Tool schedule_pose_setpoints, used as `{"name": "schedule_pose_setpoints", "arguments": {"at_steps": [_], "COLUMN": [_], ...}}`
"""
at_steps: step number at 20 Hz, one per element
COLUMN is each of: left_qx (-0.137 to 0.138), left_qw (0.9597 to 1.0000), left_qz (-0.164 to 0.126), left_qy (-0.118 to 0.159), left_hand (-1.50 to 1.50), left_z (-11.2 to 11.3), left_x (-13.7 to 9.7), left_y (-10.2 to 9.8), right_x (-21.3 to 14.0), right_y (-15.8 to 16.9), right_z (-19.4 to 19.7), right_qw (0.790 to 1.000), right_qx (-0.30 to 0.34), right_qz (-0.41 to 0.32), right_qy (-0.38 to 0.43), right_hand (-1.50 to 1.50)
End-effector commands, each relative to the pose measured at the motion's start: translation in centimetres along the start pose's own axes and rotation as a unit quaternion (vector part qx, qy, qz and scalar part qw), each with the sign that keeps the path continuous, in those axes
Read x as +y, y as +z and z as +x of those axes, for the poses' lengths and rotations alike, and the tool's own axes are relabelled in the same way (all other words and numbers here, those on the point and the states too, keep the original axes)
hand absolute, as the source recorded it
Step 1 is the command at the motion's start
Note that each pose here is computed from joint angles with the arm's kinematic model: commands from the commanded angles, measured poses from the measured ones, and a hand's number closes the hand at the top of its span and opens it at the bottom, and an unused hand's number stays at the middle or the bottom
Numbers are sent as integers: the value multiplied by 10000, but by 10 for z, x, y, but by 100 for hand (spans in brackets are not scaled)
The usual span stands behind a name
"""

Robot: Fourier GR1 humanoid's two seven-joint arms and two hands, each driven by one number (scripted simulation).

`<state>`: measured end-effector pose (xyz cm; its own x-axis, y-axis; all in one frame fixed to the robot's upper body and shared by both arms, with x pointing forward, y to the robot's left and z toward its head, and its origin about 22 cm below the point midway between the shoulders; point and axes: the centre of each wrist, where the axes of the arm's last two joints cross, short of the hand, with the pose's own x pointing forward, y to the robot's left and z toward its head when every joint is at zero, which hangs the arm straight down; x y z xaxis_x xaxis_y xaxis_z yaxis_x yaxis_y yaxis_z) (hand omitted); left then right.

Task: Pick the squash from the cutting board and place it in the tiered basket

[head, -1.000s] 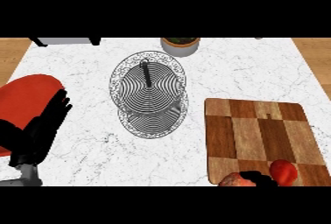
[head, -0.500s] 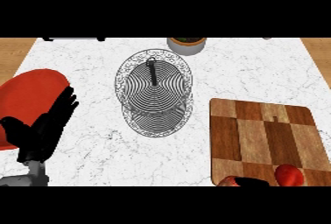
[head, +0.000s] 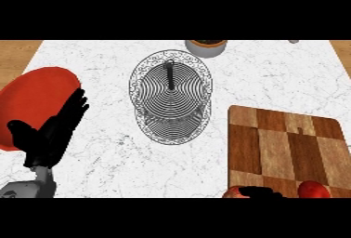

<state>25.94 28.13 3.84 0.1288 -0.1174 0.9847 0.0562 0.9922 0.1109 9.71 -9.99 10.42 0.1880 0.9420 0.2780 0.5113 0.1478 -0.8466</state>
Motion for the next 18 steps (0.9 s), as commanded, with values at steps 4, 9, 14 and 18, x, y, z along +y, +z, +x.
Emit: {"name": "schedule_pose_setpoints", "arguments": {"at_steps": [4, 9, 14, 18], "left_qx": [-94, -54, -183, -118], "left_qw": [9999, 10000, 9998, 9997], "left_qz": [-73, -65, -101, -222], "left_qy": [-57, 20, -67, -69], "left_hand": [0, 0, 0, 0], "left_z": [4, 6, 11, 10], "left_x": [-2, -8, -5, -11], "left_y": [-2, -5, -11, -10], "right_x": [-11, -9, -2, 18], "right_y": [-23, -26, -34, -52], "right_z": [30, 29, 28, 36], "right_qw": [9871, 9832, 9809, 9816], "right_qx": [1237, 1387, 1526, 1605], "right_qz": [243, 475, 563, 544], "right_qy": [-987, -1085, -1064, -882], "right_hand": [150, 150, 150, 150]}}
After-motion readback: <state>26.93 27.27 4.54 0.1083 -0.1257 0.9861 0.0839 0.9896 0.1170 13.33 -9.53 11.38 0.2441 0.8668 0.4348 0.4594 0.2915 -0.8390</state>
